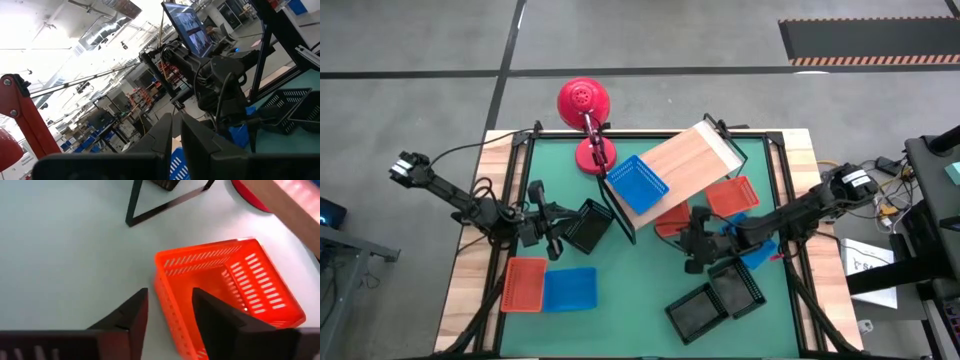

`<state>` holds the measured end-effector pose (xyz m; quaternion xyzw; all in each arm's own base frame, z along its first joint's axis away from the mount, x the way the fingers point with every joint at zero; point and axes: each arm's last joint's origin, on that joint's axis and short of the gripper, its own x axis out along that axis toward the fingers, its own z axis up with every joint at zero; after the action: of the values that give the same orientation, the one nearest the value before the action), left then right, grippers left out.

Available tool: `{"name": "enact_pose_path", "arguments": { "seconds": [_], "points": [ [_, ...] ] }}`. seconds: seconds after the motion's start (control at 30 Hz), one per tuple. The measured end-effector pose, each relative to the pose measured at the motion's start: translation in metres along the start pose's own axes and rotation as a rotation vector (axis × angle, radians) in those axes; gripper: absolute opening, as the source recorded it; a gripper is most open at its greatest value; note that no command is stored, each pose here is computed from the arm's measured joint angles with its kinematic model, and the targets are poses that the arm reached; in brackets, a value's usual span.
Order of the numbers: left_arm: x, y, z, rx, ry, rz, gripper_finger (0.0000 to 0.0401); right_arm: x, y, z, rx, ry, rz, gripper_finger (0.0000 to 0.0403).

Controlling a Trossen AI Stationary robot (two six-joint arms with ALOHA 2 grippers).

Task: Stack baskets on shelf by color
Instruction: Put the middle orange basket on the shelf

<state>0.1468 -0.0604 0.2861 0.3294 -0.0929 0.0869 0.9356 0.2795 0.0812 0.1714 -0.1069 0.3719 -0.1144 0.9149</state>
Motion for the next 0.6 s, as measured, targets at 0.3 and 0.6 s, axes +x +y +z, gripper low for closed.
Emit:
{"name": "enact_pose_path", "arguments": {
  "seconds": [0.3,0.6],
  "points": [
    [0.000,0.000,0.000,0.000,-0.001,0.000,0.0022,0.020,-0.007,-0.008,0.009,0.073,-0.036,0.0183],
    [0.000,0.000,0.000,0.006,0.000,0.000,0.0022,0.025,-0.010,-0.015,0.005,0.146,0.025,0.0160]
  ]
}}
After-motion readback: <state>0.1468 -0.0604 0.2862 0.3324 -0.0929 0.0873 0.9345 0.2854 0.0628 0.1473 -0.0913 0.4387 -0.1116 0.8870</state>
